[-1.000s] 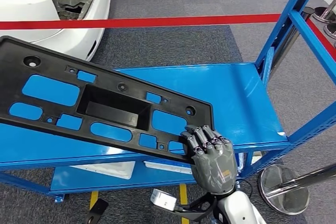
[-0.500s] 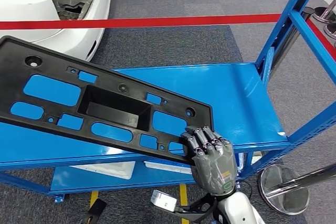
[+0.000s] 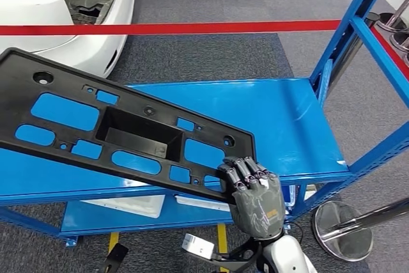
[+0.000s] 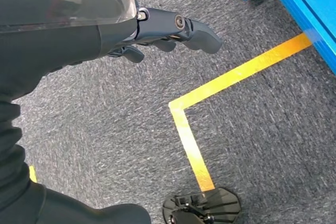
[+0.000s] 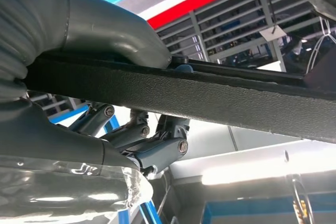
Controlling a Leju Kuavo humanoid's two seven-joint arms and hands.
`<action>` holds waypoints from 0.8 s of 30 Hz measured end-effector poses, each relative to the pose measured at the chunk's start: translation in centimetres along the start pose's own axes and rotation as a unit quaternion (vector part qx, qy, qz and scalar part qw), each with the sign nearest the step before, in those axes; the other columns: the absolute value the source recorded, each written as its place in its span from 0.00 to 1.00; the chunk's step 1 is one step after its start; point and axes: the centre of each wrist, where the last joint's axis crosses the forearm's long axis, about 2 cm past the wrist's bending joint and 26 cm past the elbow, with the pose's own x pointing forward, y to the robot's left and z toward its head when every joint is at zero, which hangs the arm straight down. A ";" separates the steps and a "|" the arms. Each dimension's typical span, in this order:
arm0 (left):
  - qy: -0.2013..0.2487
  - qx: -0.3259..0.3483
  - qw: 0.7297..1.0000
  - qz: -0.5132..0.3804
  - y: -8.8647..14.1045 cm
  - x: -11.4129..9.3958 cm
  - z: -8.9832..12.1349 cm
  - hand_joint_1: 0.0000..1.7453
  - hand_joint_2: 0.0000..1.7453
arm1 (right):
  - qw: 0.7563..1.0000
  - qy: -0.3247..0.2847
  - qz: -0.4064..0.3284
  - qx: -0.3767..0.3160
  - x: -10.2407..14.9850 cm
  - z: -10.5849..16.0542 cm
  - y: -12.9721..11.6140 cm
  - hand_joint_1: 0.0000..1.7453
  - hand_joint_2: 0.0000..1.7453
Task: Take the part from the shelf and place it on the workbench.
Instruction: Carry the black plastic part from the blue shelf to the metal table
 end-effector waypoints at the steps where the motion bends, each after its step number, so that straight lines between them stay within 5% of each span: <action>1: 0.000 0.000 1.000 0.000 0.0 0.0 0.0 0.00 1.00 | 1.000 0.000 -0.001 0.001 0.0 0.0 0.0 1.00 1.00; 24: -0.003 0.001 1.000 -0.003 0.1 0.2 -0.1 0.00 1.00 | 1.000 0.001 -0.009 0.001 0.0 -0.3 0.4 1.00 1.00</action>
